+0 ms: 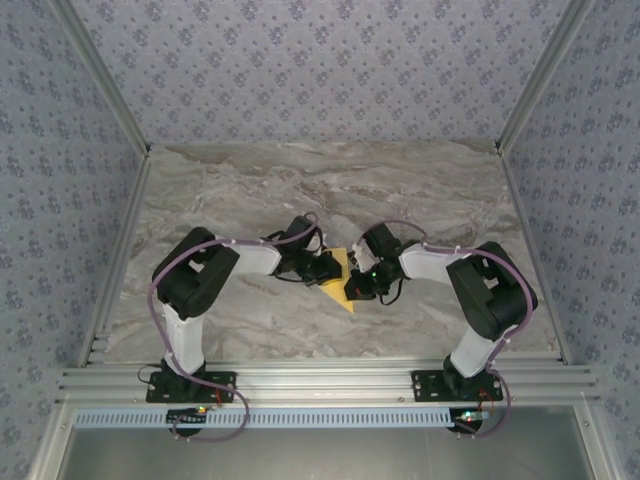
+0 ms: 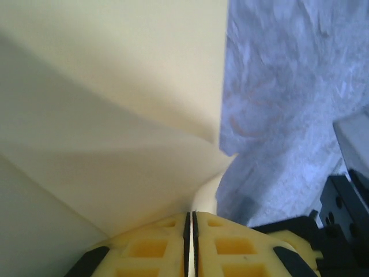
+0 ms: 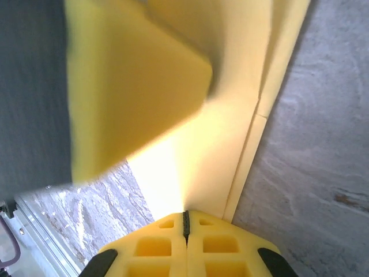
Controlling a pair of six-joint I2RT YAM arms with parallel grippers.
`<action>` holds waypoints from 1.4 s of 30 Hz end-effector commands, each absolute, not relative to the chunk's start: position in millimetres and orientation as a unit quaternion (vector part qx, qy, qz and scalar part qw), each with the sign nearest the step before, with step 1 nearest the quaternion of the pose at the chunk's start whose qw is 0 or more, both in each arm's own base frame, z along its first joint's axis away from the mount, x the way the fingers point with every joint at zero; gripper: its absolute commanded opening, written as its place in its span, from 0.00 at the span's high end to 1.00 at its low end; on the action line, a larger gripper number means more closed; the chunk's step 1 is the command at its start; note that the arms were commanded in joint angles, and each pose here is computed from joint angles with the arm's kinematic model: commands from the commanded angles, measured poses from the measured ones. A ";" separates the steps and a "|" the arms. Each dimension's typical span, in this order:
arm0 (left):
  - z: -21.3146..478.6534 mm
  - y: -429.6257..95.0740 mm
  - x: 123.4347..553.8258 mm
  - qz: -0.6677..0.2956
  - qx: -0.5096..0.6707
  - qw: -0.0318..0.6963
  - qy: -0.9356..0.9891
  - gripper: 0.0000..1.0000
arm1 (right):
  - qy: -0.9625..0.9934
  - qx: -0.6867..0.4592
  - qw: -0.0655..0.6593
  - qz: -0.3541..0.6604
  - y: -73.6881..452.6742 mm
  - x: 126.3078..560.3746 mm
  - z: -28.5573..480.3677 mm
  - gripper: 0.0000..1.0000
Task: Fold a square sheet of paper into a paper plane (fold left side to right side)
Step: Fourth fold the wing at the center of the table.
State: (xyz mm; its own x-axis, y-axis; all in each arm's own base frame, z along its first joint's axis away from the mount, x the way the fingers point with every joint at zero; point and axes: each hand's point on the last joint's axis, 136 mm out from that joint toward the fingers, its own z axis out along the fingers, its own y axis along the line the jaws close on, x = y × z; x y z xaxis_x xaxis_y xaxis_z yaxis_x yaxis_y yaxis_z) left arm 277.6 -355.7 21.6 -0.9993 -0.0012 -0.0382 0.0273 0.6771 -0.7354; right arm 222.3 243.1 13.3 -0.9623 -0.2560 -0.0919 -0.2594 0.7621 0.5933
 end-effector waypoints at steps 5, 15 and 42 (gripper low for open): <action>-0.8 -306.3 327.3 -0.264 -0.007 0.088 0.960 0.88 | 0.973 -0.116 -0.069 0.189 191.5 186.4 -30.0 1.00; 0.3 -287.0 366.7 -0.227 -0.005 0.121 0.966 0.88 | 0.972 -0.117 -0.070 0.192 192.1 184.7 -30.2 1.00; 117.8 -270.0 351.3 -0.364 -0.023 0.209 0.907 0.65 | 0.919 -0.127 0.168 0.334 241.5 256.8 72.4 0.70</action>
State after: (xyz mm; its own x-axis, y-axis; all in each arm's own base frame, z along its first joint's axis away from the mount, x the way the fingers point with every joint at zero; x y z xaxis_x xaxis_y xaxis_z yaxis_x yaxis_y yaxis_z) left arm 369.6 -254.2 102.7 -0.9111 -0.1867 -0.3674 0.0813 0.7925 -0.6044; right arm 235.2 245.0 42.0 -0.9519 -0.1779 -0.2496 -0.2967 0.7393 0.6045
